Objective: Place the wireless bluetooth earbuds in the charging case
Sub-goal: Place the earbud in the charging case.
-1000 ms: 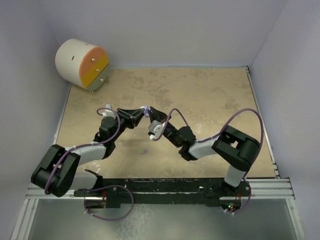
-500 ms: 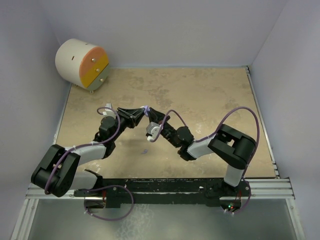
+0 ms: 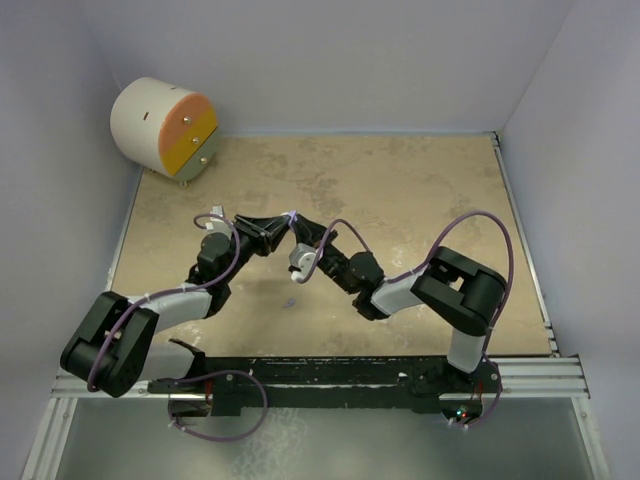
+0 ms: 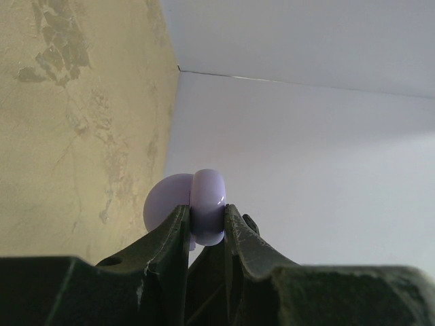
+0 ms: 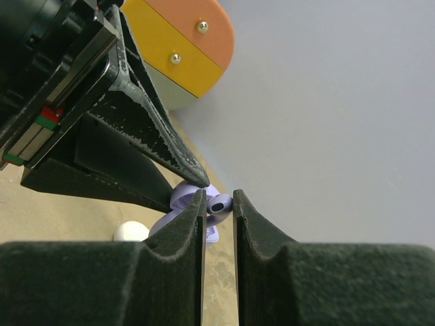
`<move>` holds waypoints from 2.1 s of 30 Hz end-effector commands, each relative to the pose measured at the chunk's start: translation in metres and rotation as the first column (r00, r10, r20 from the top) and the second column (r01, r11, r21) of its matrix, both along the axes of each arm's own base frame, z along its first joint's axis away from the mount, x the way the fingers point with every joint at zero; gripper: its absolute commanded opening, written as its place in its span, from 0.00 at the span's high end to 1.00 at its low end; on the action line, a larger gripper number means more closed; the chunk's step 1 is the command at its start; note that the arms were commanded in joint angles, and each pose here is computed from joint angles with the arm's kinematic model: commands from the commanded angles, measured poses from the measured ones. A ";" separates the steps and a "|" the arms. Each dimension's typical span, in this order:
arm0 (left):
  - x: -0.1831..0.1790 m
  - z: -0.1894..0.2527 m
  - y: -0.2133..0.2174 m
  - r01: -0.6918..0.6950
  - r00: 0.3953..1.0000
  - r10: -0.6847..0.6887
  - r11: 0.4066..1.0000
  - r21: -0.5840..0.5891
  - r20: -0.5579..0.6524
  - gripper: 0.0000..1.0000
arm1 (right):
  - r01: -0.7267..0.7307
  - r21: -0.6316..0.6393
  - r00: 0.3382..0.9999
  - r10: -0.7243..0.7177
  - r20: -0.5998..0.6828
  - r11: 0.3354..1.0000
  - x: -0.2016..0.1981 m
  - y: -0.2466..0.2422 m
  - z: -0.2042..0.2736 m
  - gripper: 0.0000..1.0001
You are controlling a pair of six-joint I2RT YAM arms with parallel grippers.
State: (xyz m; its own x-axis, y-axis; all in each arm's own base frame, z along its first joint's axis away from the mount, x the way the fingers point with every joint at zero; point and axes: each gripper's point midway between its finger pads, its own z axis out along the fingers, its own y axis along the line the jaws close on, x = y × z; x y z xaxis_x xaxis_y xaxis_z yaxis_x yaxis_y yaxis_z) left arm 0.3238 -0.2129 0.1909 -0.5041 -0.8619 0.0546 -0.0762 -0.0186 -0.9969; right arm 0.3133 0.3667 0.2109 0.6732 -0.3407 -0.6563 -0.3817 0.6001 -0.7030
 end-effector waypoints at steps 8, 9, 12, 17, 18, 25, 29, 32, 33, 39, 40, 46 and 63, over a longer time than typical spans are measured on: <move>-0.001 0.039 -0.003 0.018 0.994 -0.014 0.999 -0.034 0.106 1.00 | 0.027 0.156 0.992 -0.045 0.114 0.987 0.000 -0.009 0.049 1.00; -0.001 0.038 -0.003 0.016 0.994 -0.012 0.999 -0.032 0.106 1.00 | 0.032 0.158 0.992 -0.050 0.115 0.987 0.001 -0.010 0.049 1.00; -0.001 0.038 -0.003 0.018 0.994 -0.014 0.999 -0.030 0.104 1.00 | 0.040 0.160 0.991 -0.060 0.117 0.986 0.001 -0.012 0.050 1.00; -0.001 0.039 -0.003 0.015 0.994 -0.012 0.999 -0.031 0.107 1.00 | 0.042 0.149 0.991 -0.060 0.120 0.988 0.001 -0.011 0.048 1.00; -0.001 0.039 -0.003 0.013 0.994 -0.010 0.999 -0.031 0.105 1.00 | 0.044 0.149 0.991 -0.062 0.120 0.988 0.001 -0.012 0.048 1.00; 0.003 0.043 -0.003 0.006 0.994 -0.002 0.999 -0.035 0.111 1.00 | 0.063 0.152 0.992 -0.078 0.099 0.986 0.002 -0.016 0.046 1.00; 0.004 0.045 -0.003 0.006 0.993 -0.002 0.999 -0.038 0.115 1.00 | 0.060 0.159 0.994 -0.073 0.078 0.985 0.002 -0.017 0.044 1.00; 0.004 0.047 -0.003 0.006 0.993 -0.001 0.999 -0.040 0.119 1.00 | 0.056 0.157 0.996 -0.067 0.064 0.986 0.003 -0.016 0.042 1.00; 0.004 0.047 -0.004 0.007 0.993 -0.002 0.999 -0.041 0.120 1.00 | 0.054 0.157 0.996 -0.064 0.059 0.986 0.003 -0.015 0.041 1.00; 0.005 0.049 -0.003 0.002 0.992 0.003 0.999 -0.043 0.124 1.00 | 0.033 0.165 0.999 -0.037 0.020 0.986 0.003 -0.010 0.038 1.00; 0.006 0.049 -0.003 0.000 0.993 0.005 0.999 -0.043 0.122 1.00 | 0.032 0.163 0.999 -0.034 0.012 0.986 0.003 -0.009 0.037 1.00; 0.007 0.051 -0.003 -0.002 0.992 0.008 0.999 -0.045 0.124 1.00 | 0.024 0.168 1.000 -0.023 -0.008 0.986 0.003 -0.008 0.035 0.98; 0.009 0.055 -0.003 -0.006 0.991 0.012 0.999 -0.045 0.130 1.00 | -0.013 0.178 0.999 0.020 -0.039 0.984 -0.002 -0.003 0.035 0.81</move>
